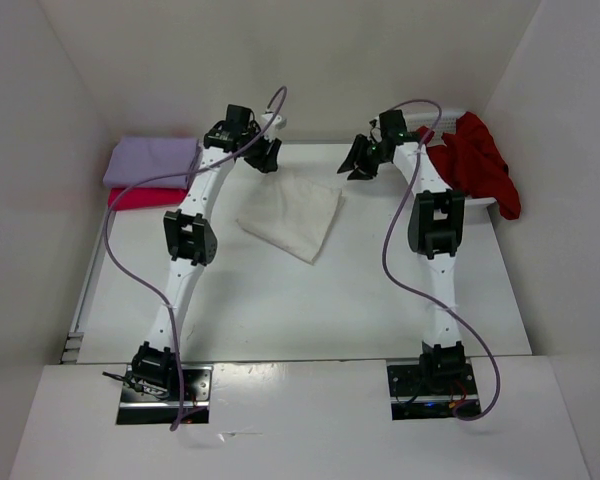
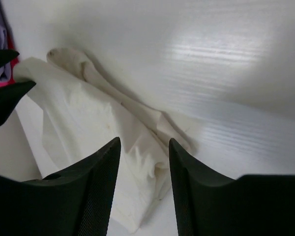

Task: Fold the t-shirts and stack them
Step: Fold the long partially folded tshirt into a neat square

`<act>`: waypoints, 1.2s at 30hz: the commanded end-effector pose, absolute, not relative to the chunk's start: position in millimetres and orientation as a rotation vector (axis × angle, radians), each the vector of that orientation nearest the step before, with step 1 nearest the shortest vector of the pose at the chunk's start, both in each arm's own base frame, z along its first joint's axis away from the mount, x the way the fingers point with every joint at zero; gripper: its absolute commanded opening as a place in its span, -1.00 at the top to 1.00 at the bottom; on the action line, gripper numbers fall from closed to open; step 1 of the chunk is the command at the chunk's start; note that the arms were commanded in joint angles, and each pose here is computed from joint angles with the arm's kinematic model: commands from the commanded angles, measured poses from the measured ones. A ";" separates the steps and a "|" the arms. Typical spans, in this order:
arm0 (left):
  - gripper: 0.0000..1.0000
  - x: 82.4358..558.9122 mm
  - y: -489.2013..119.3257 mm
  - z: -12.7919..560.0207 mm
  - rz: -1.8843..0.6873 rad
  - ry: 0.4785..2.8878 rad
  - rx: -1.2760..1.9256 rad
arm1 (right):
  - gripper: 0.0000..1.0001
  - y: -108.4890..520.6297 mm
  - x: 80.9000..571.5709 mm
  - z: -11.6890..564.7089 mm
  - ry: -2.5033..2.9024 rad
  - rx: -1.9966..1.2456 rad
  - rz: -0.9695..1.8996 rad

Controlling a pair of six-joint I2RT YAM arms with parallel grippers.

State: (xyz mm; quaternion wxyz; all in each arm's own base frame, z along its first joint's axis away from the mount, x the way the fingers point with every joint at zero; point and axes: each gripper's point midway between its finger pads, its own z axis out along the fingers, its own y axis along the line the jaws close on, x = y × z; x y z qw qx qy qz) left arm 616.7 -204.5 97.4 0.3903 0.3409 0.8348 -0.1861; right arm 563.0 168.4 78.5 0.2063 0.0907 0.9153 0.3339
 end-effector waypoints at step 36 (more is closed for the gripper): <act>-0.47 614.4 -202.7 95.3 -0.386 2.127 0.898 | 1.00 157.8 534.7 60.4 2.607 0.337 0.632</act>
